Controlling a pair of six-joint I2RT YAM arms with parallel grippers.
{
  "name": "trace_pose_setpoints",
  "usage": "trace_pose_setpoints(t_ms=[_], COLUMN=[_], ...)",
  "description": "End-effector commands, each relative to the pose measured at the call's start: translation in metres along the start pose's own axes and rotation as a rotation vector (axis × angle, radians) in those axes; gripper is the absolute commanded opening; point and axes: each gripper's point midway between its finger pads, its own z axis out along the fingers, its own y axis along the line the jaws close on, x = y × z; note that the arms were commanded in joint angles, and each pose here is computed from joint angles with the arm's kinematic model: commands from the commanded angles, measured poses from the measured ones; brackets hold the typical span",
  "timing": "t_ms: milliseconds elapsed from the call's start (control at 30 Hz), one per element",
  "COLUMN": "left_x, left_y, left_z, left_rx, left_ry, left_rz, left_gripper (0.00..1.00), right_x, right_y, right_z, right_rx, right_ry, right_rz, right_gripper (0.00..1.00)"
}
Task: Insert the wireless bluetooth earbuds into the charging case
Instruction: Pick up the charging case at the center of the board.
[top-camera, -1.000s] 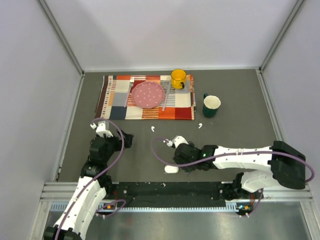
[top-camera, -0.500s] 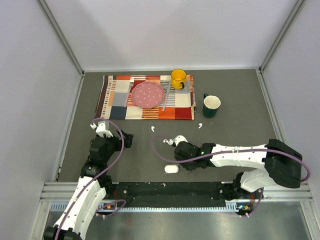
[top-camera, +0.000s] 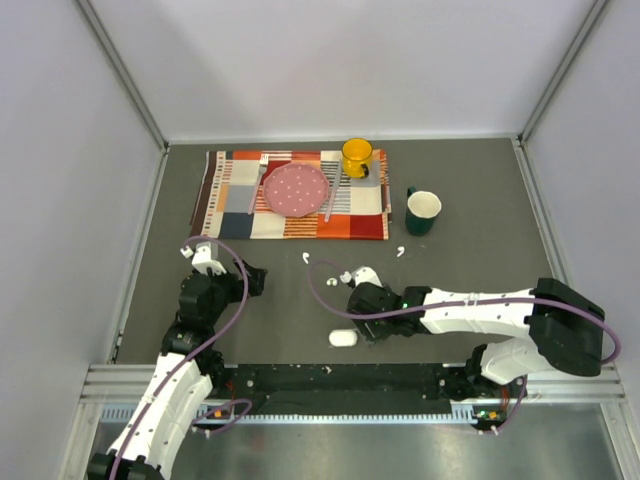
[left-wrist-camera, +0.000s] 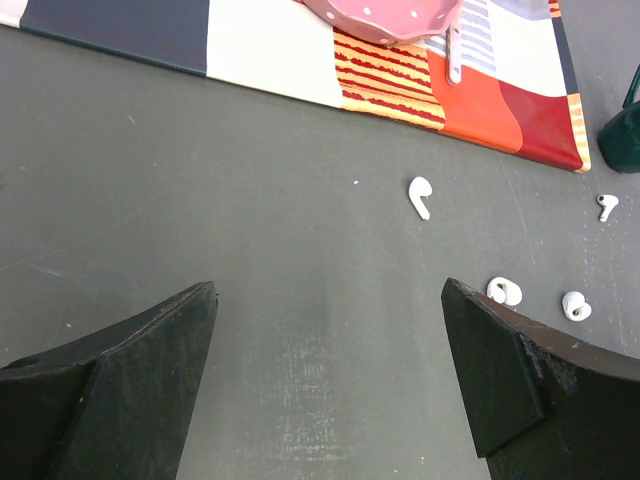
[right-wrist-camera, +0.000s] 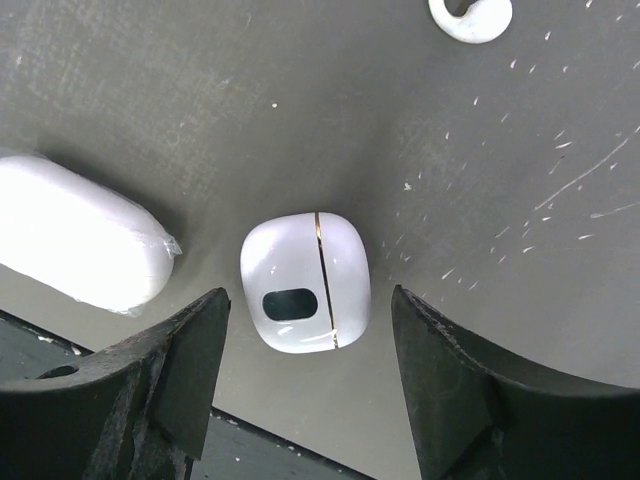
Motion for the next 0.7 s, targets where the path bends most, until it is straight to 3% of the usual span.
trace_pose_setpoints(t_ms=[0,267,667], left_x=[-0.006,-0.006,-0.005], left_y=[-0.005,-0.005,-0.005], left_z=[0.002,0.002,0.002], left_rx=[0.027,0.029,0.028], left_ry=[-0.03,-0.03,-0.028], left_rz=[0.009,0.009,0.007], left_gripper=[0.99,0.99,0.99], right_x=[-0.024,-0.022,-0.011], right_y=[-0.001,0.005,0.012], right_z=[-0.008,-0.004,-0.001], right_rx=[-0.004,-0.056,-0.09], right_ry=[-0.09,-0.1,-0.047], right_rz=[-0.024,-0.098,-0.085], right_gripper=[0.67,0.65,0.62])
